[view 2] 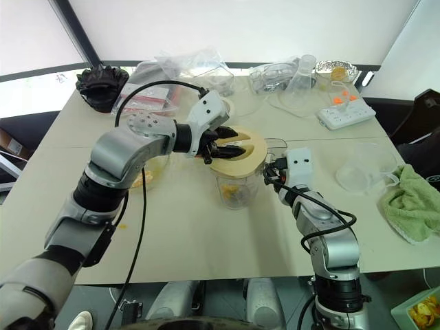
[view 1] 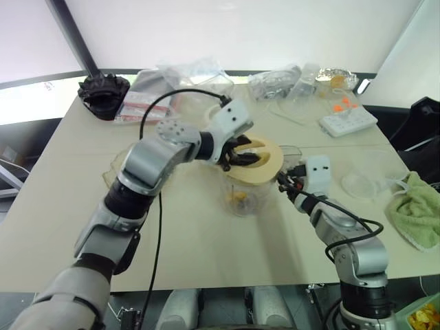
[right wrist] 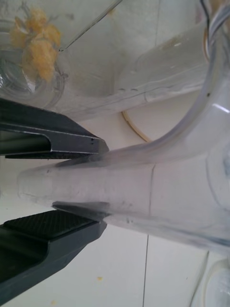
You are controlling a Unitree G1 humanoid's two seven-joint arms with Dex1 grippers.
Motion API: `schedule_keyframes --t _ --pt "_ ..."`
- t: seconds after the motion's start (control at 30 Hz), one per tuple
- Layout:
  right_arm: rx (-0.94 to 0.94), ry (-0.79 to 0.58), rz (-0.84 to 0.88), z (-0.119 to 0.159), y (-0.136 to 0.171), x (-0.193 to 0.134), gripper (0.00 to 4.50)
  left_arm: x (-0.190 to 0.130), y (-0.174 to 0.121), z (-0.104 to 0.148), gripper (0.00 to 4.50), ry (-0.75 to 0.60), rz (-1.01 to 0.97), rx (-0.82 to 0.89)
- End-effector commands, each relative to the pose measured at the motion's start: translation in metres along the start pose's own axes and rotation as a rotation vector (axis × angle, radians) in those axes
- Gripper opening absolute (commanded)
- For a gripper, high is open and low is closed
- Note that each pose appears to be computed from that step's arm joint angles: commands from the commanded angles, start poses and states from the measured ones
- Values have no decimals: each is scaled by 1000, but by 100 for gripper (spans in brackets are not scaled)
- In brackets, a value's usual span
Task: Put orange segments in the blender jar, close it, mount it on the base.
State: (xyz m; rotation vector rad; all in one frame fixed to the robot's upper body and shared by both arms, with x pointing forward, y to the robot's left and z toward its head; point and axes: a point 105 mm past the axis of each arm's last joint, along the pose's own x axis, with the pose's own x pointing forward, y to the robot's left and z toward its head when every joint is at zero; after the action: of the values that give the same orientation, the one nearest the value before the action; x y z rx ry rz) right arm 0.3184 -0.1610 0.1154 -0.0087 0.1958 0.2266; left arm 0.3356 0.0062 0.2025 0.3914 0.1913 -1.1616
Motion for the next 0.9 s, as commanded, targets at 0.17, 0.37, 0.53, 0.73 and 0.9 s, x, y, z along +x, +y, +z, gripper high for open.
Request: schedule_keyframes --t 0.17,0.37,0.53,0.73,0.9 --pt "-26 -260 -20 60 -5 -21 83 -9 30 -35 254 -19 130 -156" --pt "-19 -249 -21 56 -4 -21 83 -20 42 15 254 -362 154 -269" --pt "-17 -250 -18 56 -4 -22 83 -39 73 37 254 -525 306 -320" --pt "-18 -253 -8 59 -5 -23 83 -84 111 49 254 -589 516 -281" --pt "-25 -267 -4 72 -14 -23 83 -114 102 32 254 -534 539 -198"
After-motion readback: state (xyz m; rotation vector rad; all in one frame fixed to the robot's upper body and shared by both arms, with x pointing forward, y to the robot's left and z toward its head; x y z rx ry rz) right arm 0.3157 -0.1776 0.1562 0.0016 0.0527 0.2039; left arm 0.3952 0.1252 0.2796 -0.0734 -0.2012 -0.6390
